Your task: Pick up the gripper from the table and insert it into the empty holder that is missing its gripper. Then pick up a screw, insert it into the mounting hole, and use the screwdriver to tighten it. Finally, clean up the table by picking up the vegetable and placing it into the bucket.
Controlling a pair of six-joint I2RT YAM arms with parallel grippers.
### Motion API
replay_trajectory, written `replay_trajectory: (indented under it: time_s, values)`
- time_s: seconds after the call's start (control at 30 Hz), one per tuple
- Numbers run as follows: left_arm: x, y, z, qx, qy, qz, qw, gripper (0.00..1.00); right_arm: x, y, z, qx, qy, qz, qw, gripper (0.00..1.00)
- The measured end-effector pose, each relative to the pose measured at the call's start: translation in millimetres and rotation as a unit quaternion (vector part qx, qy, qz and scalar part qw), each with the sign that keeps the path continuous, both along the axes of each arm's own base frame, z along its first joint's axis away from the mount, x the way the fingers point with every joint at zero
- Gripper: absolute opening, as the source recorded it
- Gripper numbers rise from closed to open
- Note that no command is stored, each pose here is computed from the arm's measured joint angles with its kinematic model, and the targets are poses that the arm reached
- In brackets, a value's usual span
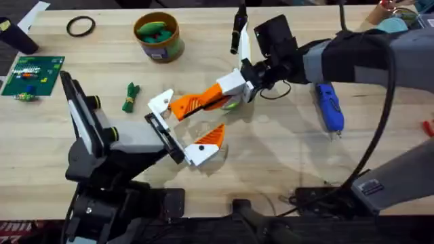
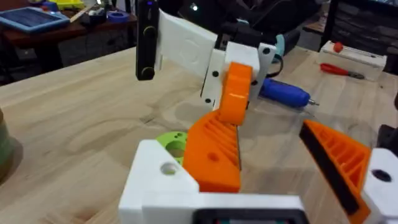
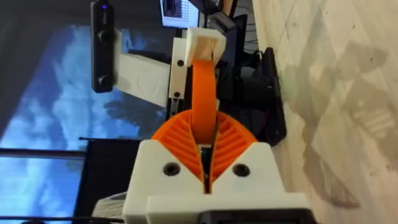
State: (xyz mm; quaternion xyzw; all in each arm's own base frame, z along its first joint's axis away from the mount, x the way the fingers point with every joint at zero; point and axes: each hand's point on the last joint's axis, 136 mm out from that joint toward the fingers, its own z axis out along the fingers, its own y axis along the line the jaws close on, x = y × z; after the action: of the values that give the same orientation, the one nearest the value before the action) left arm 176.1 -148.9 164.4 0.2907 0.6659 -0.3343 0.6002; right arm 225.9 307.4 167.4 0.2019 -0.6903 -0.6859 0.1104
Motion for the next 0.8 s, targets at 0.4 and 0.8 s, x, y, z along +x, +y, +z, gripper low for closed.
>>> replay_trajectory:
  time_s: [0.4, 0.8]
  values:
    - [-0.4, -0.3, 0.0, 0.001, -0.001, -0.001, 1.000, 0.986, 7.3, 3.6, 4.6, 0.022, -0.051, -0.003, 0.998, 0.016]
    - [0.2, 0.2, -0.1, 0.001, -0.001, 0.001, 1.000, 0.986, 7.9, 6.2, 6.4, -0.003, 0.002, -0.004, 1.000, 0.016]
